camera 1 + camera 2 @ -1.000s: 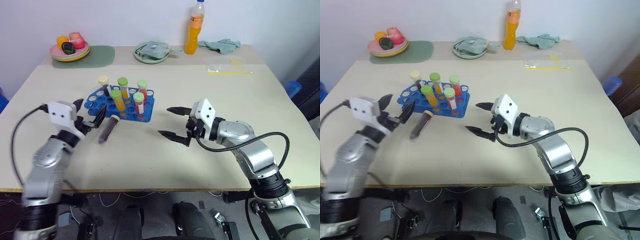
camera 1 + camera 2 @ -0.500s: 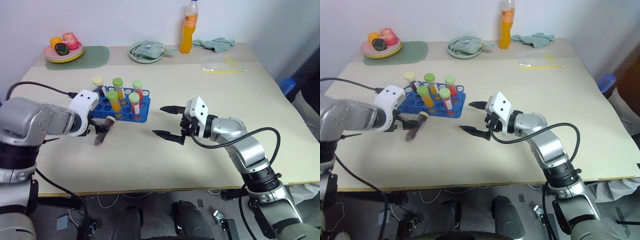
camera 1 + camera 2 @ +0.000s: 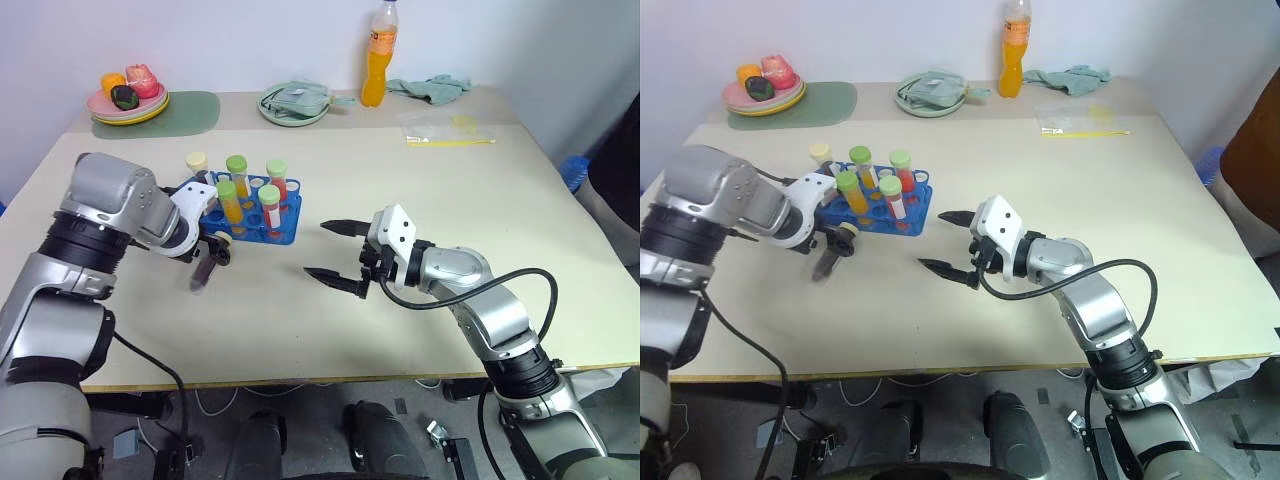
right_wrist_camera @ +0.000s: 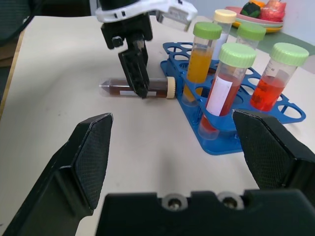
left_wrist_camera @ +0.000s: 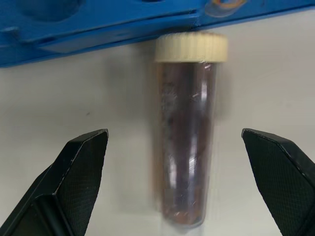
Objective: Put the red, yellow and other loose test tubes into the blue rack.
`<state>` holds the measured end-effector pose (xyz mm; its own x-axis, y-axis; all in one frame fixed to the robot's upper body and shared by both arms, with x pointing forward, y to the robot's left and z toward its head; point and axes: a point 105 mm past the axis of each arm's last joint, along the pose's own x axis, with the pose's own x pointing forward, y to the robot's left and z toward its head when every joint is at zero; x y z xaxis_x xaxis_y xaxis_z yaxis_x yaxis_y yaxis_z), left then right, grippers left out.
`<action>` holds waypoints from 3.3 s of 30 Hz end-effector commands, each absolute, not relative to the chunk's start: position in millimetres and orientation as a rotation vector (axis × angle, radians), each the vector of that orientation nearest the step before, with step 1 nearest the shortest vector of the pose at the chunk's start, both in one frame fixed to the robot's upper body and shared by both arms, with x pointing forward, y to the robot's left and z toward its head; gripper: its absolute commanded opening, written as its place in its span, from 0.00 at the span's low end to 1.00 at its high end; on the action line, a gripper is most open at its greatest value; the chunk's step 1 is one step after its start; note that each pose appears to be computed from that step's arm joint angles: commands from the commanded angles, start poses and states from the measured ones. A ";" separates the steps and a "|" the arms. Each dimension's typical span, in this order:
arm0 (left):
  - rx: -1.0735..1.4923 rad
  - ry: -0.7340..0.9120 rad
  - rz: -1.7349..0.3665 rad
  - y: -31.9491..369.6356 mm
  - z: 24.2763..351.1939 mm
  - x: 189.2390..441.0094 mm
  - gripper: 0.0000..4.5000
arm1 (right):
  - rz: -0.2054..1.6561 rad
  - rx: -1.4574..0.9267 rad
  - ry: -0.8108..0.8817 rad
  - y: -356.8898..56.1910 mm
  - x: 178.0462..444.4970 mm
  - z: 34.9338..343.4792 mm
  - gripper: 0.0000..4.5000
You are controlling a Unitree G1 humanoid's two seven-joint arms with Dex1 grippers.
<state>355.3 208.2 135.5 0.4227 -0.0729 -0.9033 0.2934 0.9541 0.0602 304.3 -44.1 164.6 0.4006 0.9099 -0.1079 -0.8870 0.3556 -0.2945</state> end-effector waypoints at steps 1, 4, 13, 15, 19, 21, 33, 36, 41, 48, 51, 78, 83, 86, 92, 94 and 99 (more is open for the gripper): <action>0.238 1.123 -0.220 209.0 139.7 357.0 0.69 | 1.169 -0.341 -0.139 -39.5 298.9 177.0 0.96; 0.248 1.140 -0.222 211.7 137.8 354.7 0.35 | 1.171 -0.343 -0.138 -40.5 298.9 177.1 0.96; 0.291 1.001 -0.356 240.5 165.2 330.3 0.15 | 1.175 -0.345 -0.136 -42.6 297.9 177.4 0.96; 0.284 0.853 -0.403 246.6 179.2 333.3 0.15 | 1.175 -0.344 -0.134 -43.3 297.6 177.0 0.96; 0.261 0.335 -0.338 260.7 231.6 355.4 0.15 | 1.187 -0.336 -0.129 -41.4 296.8 175.5 0.96; 0.156 0.115 -0.295 257.6 254.6 359.8 0.15 | 1.192 -0.335 -0.130 -40.0 296.9 175.7 0.96; 0.174 -0.502 0.075 229.8 221.0 364.8 0.15 | 1.223 -0.341 -0.144 -32.5 299.8 180.2 0.96; 0.179 -0.484 0.049 221.1 203.6 369.0 0.15 | 1.219 -0.346 -0.145 -34.0 300.4 180.7 0.96; 0.172 -0.441 0.051 224.6 183.8 374.2 0.15 | 1.201 -0.349 -0.145 -37.4 300.1 181.2 0.96; 0.133 -0.409 0.044 225.4 170.8 381.5 0.15 | 1.196 -0.350 -0.148 -37.8 300.3 181.3 0.96; 0.105 -0.412 0.033 222.1 169.4 384.6 0.15 | 1.196 -0.351 -0.148 -37.9 300.5 181.5 0.96; 0.107 -0.379 0.064 228.3 159.7 378.8 0.15 | 1.198 -0.342 -0.146 -35.5 299.4 179.2 0.96; 0.106 -0.369 0.061 225.7 157.6 384.5 0.15 | 1.196 -0.341 -0.143 -36.0 298.6 178.8 0.96; 0.123 -0.366 0.064 225.5 157.4 387.7 0.15 | 1.192 -0.342 -0.140 -37.0 298.3 178.2 0.96; 0.115 -0.358 0.050 223.5 154.5 389.6 0.15 | 1.186 -0.344 -0.137 -38.7 297.8 177.9 0.96; 0.114 -0.356 0.055 224.2 153.6 388.8 0.15 | 1.186 -0.344 -0.137 -38.7 297.7 177.9 0.96; 0.103 -0.361 0.075 228.7 153.1 383.2 0.15 | 1.187 -0.345 -0.137 -38.8 297.6 177.9 0.96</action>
